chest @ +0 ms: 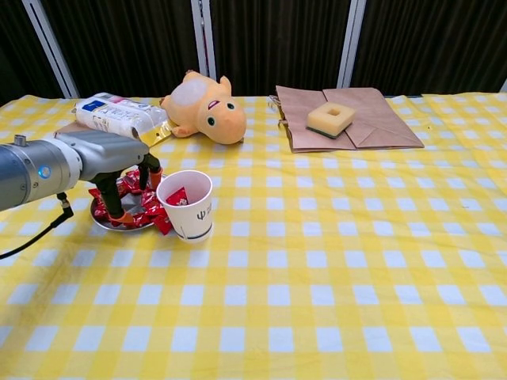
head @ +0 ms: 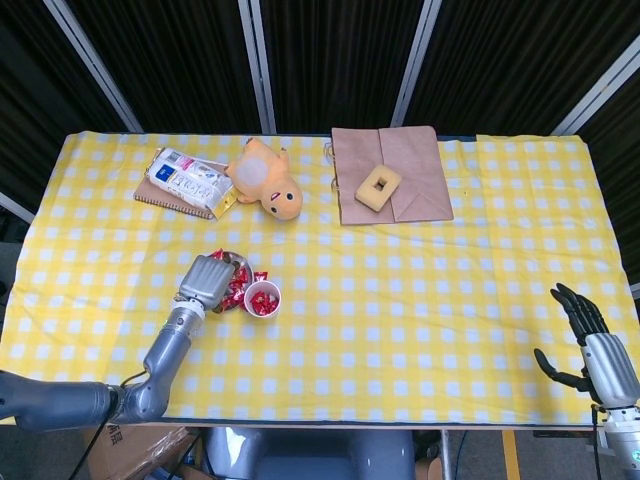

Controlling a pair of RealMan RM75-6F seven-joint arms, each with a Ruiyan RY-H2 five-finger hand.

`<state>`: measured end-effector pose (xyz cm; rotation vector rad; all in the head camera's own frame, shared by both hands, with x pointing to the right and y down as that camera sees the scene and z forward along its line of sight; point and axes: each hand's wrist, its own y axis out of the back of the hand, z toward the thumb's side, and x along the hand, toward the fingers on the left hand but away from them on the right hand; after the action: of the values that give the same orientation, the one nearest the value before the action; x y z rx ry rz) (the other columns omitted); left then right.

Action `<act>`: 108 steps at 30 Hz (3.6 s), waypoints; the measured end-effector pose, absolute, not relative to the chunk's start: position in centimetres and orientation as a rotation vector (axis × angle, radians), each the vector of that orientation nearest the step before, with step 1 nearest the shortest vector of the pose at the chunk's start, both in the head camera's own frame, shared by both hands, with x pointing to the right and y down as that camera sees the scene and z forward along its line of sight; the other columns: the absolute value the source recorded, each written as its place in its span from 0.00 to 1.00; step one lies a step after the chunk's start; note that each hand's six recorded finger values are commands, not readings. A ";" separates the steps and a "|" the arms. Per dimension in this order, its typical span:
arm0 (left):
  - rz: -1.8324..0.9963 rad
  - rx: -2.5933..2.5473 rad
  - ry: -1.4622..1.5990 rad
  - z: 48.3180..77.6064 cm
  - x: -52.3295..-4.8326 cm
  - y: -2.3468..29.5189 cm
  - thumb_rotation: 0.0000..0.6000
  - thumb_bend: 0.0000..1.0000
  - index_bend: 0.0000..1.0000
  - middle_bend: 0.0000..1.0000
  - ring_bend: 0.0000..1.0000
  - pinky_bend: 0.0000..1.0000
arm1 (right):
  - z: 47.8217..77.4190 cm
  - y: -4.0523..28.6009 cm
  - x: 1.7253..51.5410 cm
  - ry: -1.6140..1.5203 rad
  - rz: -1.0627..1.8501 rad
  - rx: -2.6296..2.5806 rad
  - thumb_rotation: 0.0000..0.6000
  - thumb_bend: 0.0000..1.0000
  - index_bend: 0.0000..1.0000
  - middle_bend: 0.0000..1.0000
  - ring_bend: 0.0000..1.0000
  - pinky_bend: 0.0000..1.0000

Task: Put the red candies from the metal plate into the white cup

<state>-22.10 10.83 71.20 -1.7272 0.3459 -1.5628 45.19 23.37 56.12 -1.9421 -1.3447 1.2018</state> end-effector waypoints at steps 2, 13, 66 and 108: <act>-1.567 -1.725 0.345 71.4 -22.1 10.8 1.00 0.25 0.30 0.31 0.91 0.94 | 56.1 23.4 45.2 -1.344 1.200 -1.943 1.00 0.42 0.00 0.00 0.00 0.00; -1.604 -1.709 0.334 72.3 -22.7 10.9 1.00 0.25 0.31 0.32 0.91 0.93 | 56.1 23.4 45.1 -1.340 1.201 -1.945 1.00 0.42 0.00 0.00 0.00 0.00; -1.314 -1.804 0.447 63.9 -18.3 10.2 1.00 0.44 0.48 0.56 0.91 0.93 | 56.1 23.5 45.0 -1.346 1.202 -1.945 1.00 0.42 0.00 0.00 0.00 0.00; -1.477 -1.751 0.450 65.5 -22.2 9.5 1.00 0.30 0.35 0.39 0.91 0.93 | 56.2 23.5 45.0 -1.346 1.202 -1.950 1.00 0.42 0.00 0.00 0.00 0.00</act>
<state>-22.19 9.46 65.47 -1.7506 0.4498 -1.4770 45.00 23.46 56.16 -1.9500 -1.3456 1.2025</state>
